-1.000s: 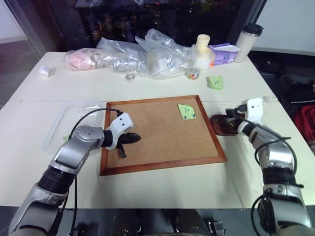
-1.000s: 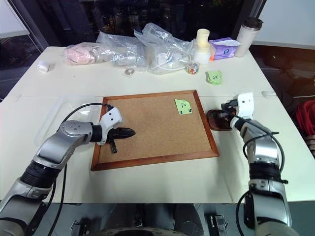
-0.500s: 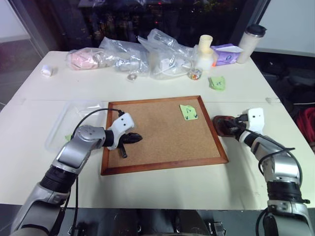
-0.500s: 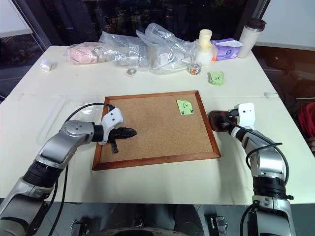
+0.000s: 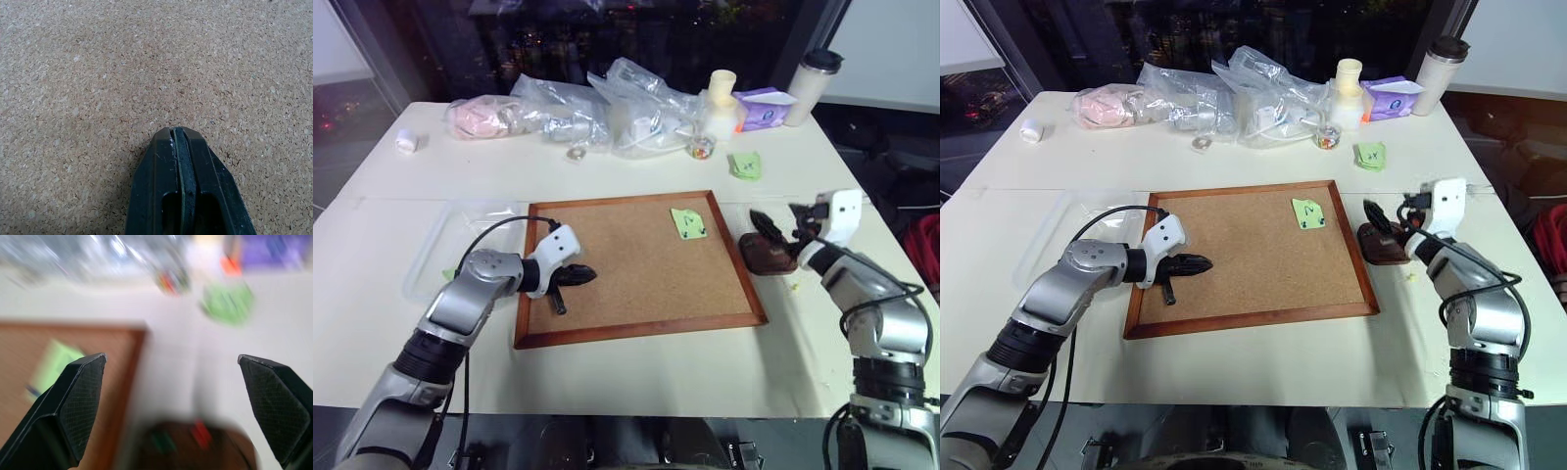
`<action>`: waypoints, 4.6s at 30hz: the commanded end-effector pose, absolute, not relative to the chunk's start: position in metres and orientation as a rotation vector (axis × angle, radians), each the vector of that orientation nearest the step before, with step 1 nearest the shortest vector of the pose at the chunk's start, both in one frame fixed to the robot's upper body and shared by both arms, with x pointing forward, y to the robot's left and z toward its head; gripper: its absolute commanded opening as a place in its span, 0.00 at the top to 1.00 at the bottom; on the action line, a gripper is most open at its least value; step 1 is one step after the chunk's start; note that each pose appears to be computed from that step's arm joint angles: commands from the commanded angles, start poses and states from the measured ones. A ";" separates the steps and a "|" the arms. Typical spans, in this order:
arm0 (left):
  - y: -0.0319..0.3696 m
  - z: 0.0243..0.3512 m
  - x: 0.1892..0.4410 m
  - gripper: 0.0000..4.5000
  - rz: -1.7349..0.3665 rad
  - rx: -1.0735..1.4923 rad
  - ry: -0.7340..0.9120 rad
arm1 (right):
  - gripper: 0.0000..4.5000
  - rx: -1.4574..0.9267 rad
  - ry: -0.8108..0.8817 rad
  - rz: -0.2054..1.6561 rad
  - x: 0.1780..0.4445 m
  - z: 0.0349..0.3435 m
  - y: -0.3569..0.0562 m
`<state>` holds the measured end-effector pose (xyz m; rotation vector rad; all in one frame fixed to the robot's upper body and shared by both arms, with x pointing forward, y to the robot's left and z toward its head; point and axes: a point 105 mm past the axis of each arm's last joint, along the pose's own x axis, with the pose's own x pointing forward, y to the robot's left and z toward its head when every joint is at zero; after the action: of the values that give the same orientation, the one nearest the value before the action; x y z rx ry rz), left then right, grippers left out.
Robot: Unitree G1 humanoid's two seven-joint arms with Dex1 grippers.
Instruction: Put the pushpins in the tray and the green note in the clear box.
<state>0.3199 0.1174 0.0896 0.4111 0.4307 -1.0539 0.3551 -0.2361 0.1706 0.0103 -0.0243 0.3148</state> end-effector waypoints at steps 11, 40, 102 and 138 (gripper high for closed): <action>0.116 0.058 0.309 1.00 -1.080 0.399 0.560 | 0.01 -0.010 0.087 0.453 0.380 0.113 -0.190; 0.122 0.049 0.302 1.00 -1.080 0.411 0.610 | 1.00 -0.093 -0.113 0.391 0.384 0.147 -0.190; 0.115 0.048 0.305 1.00 -1.130 0.424 0.601 | 0.01 0.040 -0.041 0.009 0.323 0.126 -0.271; 0.119 0.051 0.303 1.00 -1.099 0.407 0.590 | 0.12 -0.152 0.130 0.606 0.379 0.080 -0.144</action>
<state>0.3189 0.1155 0.0859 0.4312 0.4363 -1.0783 0.3781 -0.1483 0.0844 -0.1261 0.1229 0.5985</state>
